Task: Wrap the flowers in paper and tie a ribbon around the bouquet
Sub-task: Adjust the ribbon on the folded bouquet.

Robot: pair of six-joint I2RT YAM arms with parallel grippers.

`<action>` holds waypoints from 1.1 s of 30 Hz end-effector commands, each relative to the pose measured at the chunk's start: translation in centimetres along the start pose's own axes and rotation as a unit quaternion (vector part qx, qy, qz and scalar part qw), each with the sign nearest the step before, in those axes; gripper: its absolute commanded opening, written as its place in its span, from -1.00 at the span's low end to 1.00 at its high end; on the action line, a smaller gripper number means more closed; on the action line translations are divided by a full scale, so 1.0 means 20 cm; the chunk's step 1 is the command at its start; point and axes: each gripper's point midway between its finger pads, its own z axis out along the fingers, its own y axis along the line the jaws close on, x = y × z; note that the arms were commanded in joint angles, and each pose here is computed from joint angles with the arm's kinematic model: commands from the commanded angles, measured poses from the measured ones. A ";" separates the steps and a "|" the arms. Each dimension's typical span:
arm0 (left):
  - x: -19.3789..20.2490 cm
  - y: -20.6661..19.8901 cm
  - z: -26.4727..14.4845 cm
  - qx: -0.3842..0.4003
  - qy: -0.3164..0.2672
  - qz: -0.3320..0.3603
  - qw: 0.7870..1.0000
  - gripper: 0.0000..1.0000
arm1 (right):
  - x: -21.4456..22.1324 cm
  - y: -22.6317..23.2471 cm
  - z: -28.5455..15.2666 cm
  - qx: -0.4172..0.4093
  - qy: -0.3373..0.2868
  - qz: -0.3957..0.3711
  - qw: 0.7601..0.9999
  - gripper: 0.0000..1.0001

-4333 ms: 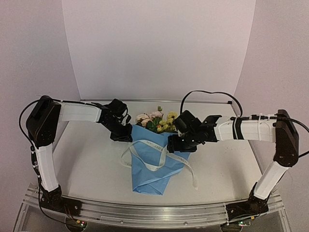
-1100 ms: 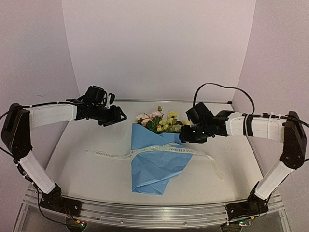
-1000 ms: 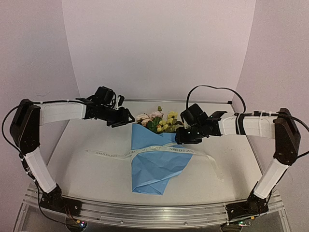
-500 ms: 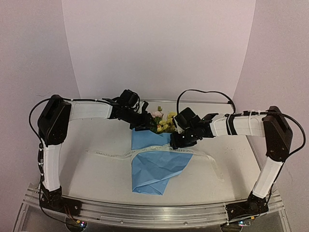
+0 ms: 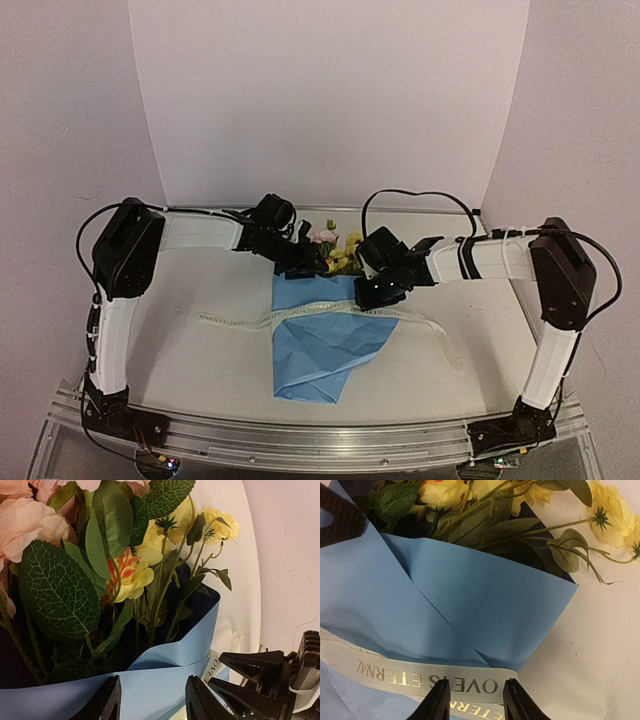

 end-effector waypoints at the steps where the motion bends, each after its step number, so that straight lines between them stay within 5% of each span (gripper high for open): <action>1: -0.06 -0.05 0.00 0.007 -0.015 0.000 1.000 -0.09 | -0.07 0.00 0.00 0.014 -0.020 0.004 1.000 -0.36; 9: -0.06 -0.02 0.01 -0.002 -0.014 -0.006 1.000 -0.10 | -0.05 -0.06 -0.03 0.035 -0.025 0.013 0.999 -0.68; 13: -0.05 -0.02 0.01 -0.003 -0.014 -0.006 1.000 -0.10 | -0.03 -0.09 -0.06 0.044 -0.026 0.017 0.999 -0.10; 15: -0.05 -0.02 0.01 -0.004 -0.014 -0.007 1.000 -0.10 | -0.01 -0.11 -0.06 0.047 -0.025 0.012 0.999 0.00; 33: -0.06 -0.01 0.02 -0.010 -0.014 -0.005 1.000 -0.10 | 0.04 -0.12 -0.10 0.023 -0.036 0.017 0.999 0.16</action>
